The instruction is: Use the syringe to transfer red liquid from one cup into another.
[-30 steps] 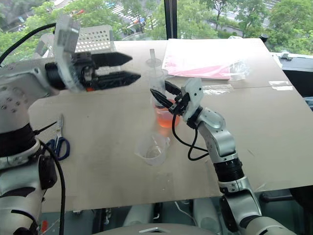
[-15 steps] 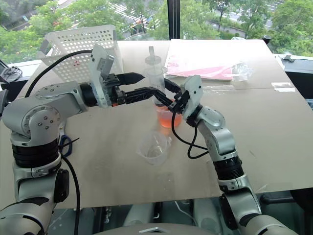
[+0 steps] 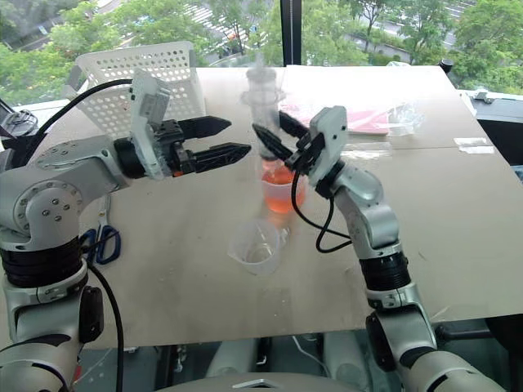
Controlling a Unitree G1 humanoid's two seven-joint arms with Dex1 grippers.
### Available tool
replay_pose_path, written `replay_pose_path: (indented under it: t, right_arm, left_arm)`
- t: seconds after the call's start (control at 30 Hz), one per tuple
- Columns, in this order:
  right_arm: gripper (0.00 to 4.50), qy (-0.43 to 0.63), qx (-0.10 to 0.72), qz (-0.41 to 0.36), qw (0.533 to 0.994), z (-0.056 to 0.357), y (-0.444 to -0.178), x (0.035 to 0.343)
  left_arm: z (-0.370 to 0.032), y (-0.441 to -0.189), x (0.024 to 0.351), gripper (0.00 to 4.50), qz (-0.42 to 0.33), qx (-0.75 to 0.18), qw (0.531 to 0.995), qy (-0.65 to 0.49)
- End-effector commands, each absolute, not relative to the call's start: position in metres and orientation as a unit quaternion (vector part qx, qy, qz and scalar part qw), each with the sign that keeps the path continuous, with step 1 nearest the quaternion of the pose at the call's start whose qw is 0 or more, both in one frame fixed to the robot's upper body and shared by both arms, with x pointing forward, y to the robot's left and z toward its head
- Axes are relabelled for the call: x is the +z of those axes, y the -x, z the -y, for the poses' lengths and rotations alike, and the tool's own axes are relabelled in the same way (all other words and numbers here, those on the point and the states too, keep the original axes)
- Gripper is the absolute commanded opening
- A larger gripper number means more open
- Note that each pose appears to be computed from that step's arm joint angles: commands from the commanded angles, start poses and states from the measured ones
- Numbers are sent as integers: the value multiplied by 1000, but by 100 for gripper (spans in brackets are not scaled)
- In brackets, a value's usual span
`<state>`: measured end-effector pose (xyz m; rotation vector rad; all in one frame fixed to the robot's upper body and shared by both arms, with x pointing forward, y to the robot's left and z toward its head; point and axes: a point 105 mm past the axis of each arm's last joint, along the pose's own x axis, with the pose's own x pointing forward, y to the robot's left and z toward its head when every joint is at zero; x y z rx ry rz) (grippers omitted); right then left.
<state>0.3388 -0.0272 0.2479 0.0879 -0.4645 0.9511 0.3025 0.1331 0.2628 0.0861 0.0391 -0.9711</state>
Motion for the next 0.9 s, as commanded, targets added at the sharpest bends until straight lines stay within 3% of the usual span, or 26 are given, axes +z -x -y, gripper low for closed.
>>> replay_pose_path:
  t: [0.03, 0.1, 0.37, 0.53, 0.67, 0.9]
  right_arm:
    - [141, -37, 456, 247, 854, 30, -336, 262]
    - [141, -32, 457, 244, 855, 30, -337, 260]
    - [141, 15, 454, 226, 862, 37, -348, 250]
    - [141, -115, 525, 257, 804, 42, -316, 292]
    - [141, -153, 595, 250, 748, 42, -281, 306]
    - [140, -99, 665, 185, 717, 32, -250, 265]
  left_arm:
    - [-137, -284, 272, 432, 39, -470, 880, -55]
    - [-139, -278, 271, 432, 62, -470, 878, -56]
    - [-158, -232, 253, 432, 27, -510, 860, -11]
    - [-174, -196, 240, 432, -1, -502, 864, 39]
    - [-177, -186, 230, 432, -23, -496, 867, 41]
    - [-188, -167, 218, 432, -61, -499, 864, 16]
